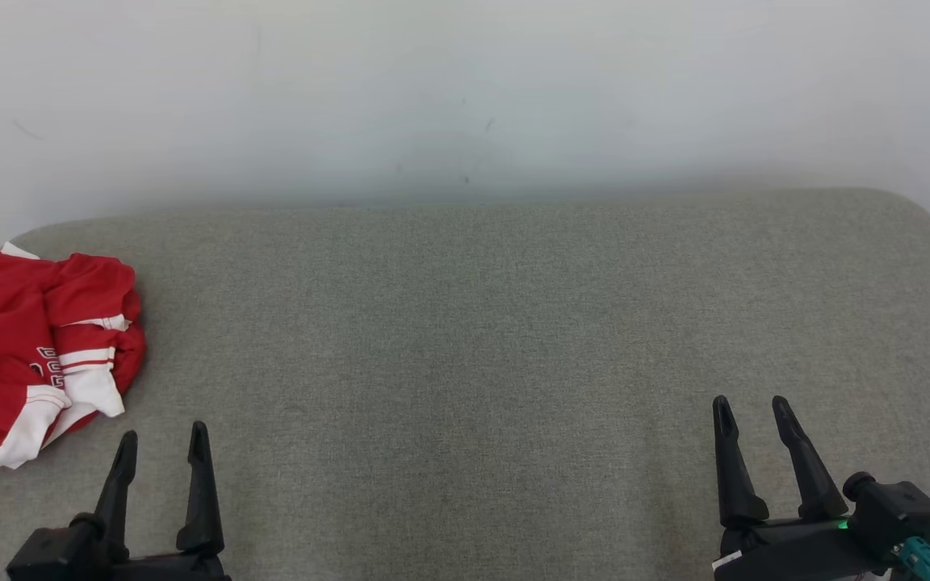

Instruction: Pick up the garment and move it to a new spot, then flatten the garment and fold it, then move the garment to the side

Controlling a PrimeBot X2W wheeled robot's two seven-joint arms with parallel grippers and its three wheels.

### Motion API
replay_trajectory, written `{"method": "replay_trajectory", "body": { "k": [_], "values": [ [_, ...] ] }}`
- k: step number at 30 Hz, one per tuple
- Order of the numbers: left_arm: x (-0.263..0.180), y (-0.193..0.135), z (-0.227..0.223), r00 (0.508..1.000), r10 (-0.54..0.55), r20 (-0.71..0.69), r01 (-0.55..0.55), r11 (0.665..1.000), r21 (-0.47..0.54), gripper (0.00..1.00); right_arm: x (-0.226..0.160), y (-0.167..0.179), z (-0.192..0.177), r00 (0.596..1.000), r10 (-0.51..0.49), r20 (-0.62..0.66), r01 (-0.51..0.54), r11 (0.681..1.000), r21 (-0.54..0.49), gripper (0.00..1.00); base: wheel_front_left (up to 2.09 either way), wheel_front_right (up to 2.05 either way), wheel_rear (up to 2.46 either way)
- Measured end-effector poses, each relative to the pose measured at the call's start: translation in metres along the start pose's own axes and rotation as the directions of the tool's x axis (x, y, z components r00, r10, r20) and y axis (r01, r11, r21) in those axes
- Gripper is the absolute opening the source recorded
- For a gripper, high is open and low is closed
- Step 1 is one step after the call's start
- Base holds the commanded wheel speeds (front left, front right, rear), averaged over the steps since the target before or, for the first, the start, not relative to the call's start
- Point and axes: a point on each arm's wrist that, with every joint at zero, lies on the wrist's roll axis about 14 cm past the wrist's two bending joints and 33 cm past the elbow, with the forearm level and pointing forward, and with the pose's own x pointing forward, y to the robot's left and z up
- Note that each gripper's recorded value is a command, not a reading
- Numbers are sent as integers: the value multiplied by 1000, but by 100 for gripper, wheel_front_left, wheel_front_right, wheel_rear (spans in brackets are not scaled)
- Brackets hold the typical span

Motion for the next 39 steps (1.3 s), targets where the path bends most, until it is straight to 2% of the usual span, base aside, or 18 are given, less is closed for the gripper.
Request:
{"method": "replay_trajectory", "body": {
  "k": [24,33,39],
  "values": [
    [-5,1,13,998,-18,66,6,984,180,100,1,17,3,997,72,24,-68,985,-159,100,0,0,0],
    [-9,2,14,997,-25,77,10,982,191,100,0,19,5,996,80,36,-73,984,-163,100,0,0,0],
    [-10,2,13,997,-25,75,11,985,174,100,-2,15,1,998,56,36,-54,996,-73,100,0,0,0]
  ]
}}
